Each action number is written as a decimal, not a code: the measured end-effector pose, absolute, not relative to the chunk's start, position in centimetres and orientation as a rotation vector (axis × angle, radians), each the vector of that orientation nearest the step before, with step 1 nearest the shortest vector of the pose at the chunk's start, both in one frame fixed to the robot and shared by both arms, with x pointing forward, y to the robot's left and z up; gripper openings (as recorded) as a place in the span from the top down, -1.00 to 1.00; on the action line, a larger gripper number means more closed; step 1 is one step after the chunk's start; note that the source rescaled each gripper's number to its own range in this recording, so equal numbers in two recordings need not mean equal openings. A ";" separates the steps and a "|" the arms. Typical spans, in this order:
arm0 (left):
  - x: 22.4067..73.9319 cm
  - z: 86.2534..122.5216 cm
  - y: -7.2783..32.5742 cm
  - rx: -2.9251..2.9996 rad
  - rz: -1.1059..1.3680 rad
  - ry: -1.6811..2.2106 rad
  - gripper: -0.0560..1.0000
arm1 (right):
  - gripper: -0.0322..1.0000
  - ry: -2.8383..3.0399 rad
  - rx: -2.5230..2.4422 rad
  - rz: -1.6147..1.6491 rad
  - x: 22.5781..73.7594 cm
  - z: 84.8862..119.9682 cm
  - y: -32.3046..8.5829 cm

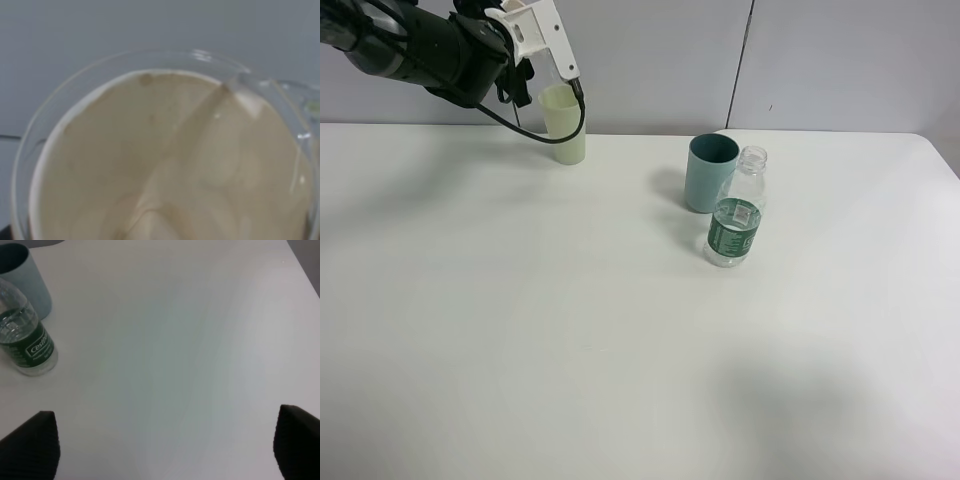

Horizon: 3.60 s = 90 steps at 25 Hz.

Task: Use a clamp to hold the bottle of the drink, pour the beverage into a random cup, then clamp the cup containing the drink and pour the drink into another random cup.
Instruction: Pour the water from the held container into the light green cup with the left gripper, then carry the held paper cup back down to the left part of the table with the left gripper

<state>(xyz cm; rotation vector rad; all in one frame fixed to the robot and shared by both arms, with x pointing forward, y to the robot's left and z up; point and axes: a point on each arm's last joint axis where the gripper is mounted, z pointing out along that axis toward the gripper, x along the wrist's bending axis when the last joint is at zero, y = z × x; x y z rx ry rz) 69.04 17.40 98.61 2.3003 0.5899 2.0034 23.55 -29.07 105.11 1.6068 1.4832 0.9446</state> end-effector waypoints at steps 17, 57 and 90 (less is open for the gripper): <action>69.1 98.8 17.2 2.298 2.037 0.521 0.79 | -0.35 1.483 1.607 0.945 23.6 105.1 -29.1; 69.9 98.4 16.2 2.275 2.363 0.027 0.79 | -0.35 1.483 1.607 0.945 23.6 105.1 -29.1; 66.6 102.1 17.4 2.082 2.186 0.342 0.79 | -0.35 1.483 1.607 0.945 23.6 105.1 -29.1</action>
